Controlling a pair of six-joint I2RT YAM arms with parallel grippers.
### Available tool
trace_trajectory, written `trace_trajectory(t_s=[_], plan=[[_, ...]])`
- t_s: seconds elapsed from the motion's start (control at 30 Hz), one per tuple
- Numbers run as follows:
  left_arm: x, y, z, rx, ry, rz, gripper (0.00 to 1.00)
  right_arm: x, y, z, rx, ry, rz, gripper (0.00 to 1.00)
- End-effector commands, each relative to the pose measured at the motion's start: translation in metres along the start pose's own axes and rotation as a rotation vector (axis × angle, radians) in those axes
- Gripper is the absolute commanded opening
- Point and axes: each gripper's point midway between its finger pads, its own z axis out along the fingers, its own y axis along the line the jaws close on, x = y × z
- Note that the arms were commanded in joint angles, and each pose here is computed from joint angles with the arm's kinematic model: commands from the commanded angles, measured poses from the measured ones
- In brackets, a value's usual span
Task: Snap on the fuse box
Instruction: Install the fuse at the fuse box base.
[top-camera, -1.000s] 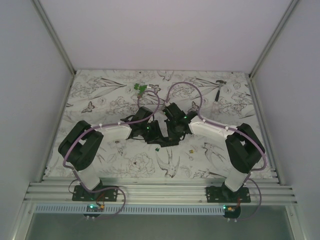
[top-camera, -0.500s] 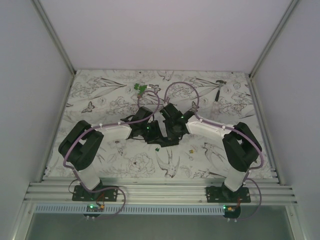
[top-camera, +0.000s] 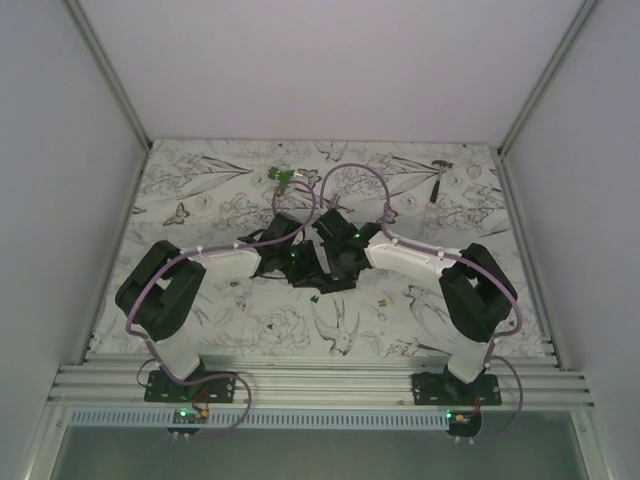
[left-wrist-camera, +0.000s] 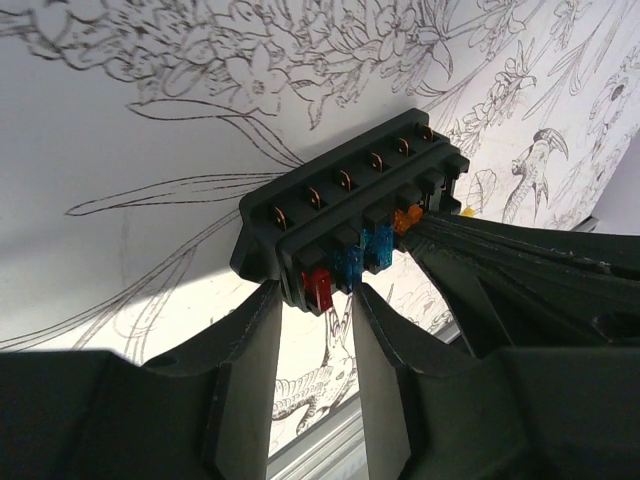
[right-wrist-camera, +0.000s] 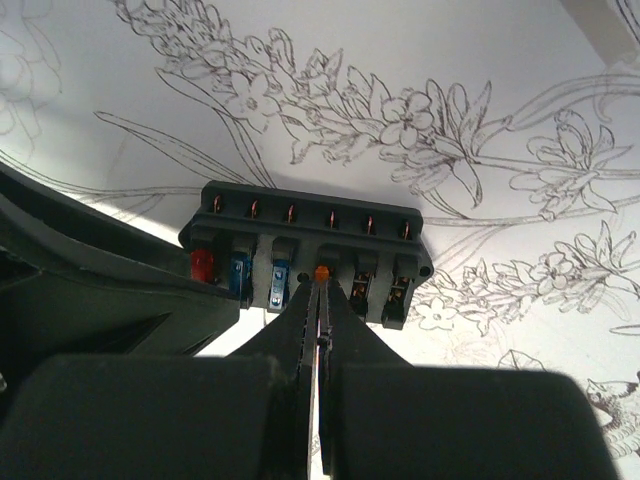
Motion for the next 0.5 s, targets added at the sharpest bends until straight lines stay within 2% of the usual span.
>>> trace_trajectory(t_s=[0.0, 0.17, 0.23, 0.47], plan=[[-0.009, 0.031, -0.005, -0.072, -0.037, -0.025, 0.35, 0.057, 0.015, 0.031, -0.031, 0.186, -0.066, 0.00], [-0.024, 0.035, -0.018, -0.062, -0.081, -0.039, 0.36, -0.004, 0.039, 0.009, -0.109, -0.010, -0.044, 0.00], [-0.030, 0.032, -0.025, -0.055, -0.098, -0.030, 0.40, -0.023, 0.041, -0.002, -0.113, -0.070, -0.045, 0.01], [-0.039, 0.021, -0.059, -0.064, -0.159, 0.040, 0.55, -0.070, 0.048, -0.063, -0.188, -0.278, -0.030, 0.37]])
